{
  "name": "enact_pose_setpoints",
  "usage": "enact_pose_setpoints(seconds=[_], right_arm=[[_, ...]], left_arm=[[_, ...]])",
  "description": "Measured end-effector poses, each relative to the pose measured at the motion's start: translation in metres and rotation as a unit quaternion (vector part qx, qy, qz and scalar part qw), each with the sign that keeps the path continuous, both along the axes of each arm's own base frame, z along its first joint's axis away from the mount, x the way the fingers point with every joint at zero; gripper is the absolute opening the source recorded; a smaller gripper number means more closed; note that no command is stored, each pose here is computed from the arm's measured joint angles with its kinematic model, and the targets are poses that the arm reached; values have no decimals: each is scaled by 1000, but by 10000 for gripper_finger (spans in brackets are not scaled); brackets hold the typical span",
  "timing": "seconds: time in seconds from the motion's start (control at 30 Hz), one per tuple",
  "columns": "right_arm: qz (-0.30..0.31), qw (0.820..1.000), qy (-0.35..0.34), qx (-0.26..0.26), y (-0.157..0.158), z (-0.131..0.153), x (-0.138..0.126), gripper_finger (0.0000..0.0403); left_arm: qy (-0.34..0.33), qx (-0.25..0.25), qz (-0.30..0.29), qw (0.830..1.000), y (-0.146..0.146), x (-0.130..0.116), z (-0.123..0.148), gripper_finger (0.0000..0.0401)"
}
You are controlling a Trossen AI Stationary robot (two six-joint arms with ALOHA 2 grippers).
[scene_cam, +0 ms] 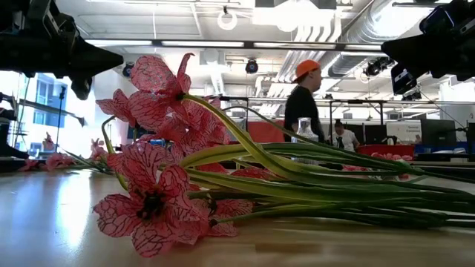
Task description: Sort flowers into vase by color
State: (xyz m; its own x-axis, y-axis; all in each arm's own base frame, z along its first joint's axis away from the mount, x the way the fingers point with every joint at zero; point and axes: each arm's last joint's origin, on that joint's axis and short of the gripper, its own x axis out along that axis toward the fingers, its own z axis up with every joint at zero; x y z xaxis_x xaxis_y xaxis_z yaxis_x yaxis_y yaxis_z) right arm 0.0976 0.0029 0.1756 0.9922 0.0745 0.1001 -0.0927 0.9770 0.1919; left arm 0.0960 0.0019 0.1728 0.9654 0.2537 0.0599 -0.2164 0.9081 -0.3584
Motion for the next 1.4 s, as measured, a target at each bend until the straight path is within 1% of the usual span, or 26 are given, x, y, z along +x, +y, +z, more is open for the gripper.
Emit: enact_pose_setpoints(seconds=[1.3,1.4], right_arm=[[0,1000,0,0,0,0,0,0],[-5,1000,-9,-12,0,1,0,0]], left_arm=[[0,0,0,1000,0,0,0,0],[0,0,0,1000,0,0,0,0]])
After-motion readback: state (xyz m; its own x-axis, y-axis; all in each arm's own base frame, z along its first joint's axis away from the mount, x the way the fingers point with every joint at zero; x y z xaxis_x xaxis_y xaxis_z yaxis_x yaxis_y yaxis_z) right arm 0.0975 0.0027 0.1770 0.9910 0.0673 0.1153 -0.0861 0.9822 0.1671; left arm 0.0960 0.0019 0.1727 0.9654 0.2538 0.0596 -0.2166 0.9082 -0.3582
